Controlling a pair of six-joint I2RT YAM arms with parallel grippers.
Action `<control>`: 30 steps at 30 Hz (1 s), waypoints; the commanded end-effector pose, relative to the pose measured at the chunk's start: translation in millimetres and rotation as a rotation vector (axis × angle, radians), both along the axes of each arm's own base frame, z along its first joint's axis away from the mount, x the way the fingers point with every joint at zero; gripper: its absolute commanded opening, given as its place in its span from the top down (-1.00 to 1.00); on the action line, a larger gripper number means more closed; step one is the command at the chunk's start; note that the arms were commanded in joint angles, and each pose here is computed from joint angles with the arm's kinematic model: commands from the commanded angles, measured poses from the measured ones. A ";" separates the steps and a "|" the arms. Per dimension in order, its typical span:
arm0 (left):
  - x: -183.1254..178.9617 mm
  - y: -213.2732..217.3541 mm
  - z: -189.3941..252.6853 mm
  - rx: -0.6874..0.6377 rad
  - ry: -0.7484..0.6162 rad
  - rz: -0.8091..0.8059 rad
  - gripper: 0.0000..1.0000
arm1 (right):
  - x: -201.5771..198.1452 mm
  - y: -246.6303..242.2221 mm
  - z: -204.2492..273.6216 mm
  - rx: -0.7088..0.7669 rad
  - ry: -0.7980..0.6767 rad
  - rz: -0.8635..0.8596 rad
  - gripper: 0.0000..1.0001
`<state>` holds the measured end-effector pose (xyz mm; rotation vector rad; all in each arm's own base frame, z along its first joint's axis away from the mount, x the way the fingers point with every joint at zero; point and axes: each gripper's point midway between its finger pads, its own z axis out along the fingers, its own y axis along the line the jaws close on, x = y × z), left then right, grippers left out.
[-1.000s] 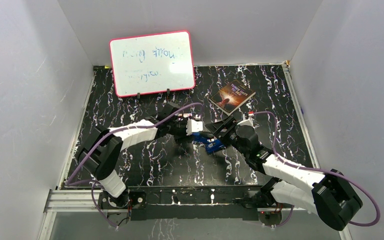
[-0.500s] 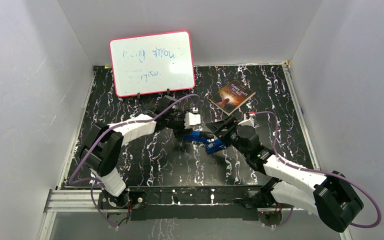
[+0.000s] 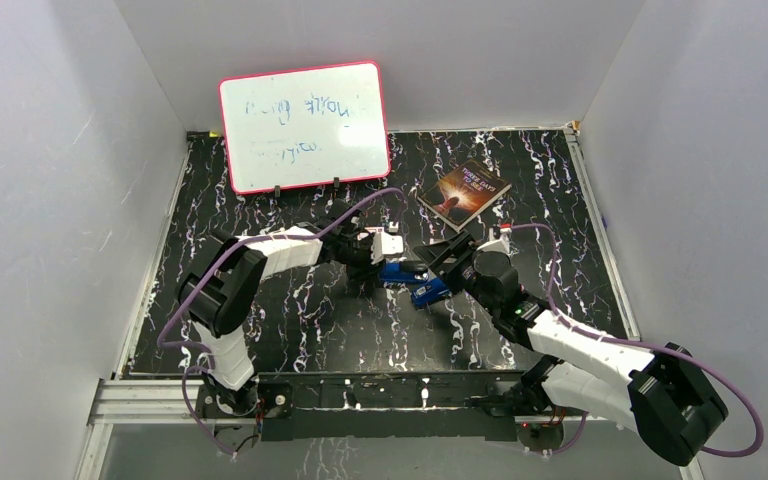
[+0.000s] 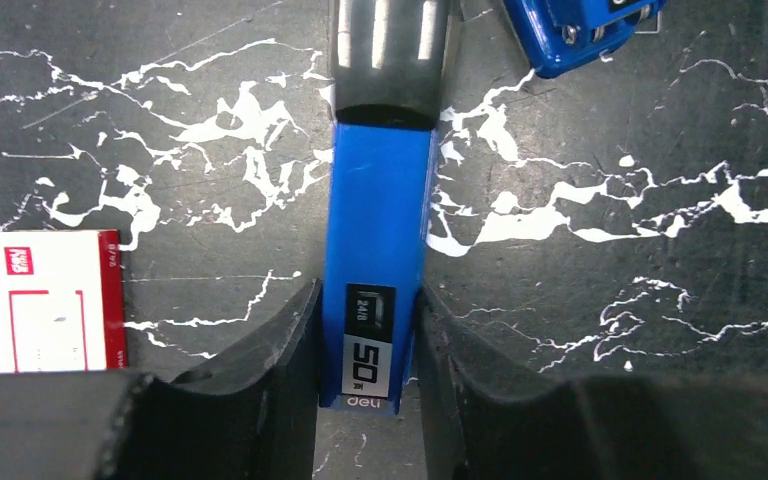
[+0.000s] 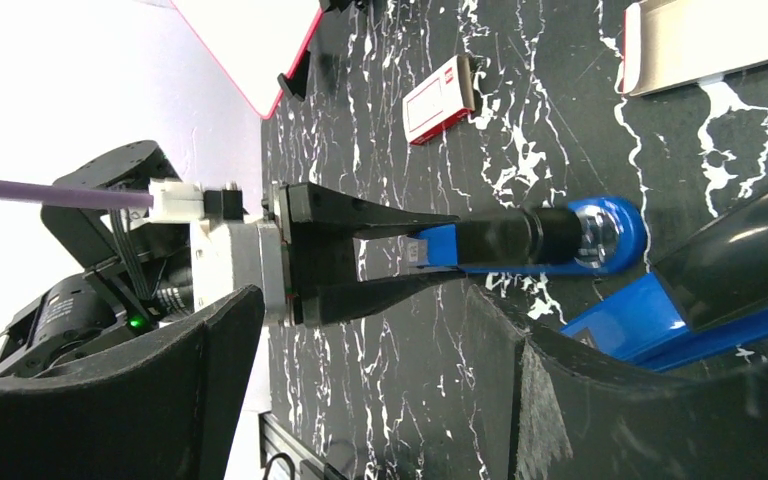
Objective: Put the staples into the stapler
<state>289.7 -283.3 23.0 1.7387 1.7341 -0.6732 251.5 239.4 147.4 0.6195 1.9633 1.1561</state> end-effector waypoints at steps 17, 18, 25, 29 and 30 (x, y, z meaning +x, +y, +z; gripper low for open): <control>-42.9 3.9 45.0 -0.171 0.337 0.610 1.00 | 24.6 38.2 -6.4 0.098 -0.018 0.045 -0.53; -44.0 2.9 46.6 -0.187 0.348 0.639 1.00 | 26.0 42.5 -7.1 0.101 -0.016 0.057 -0.52; -47.9 -0.1 48.7 -0.244 0.415 0.767 1.00 | 25.8 73.6 -20.3 0.152 0.031 0.173 -0.42; -42.7 2.1 49.3 -0.260 0.402 0.819 1.00 | 22.9 76.2 -36.6 0.137 0.111 0.176 -0.39; -42.3 2.6 47.7 -0.258 0.401 0.828 1.00 | 22.6 75.9 -39.3 0.131 0.124 0.172 -0.39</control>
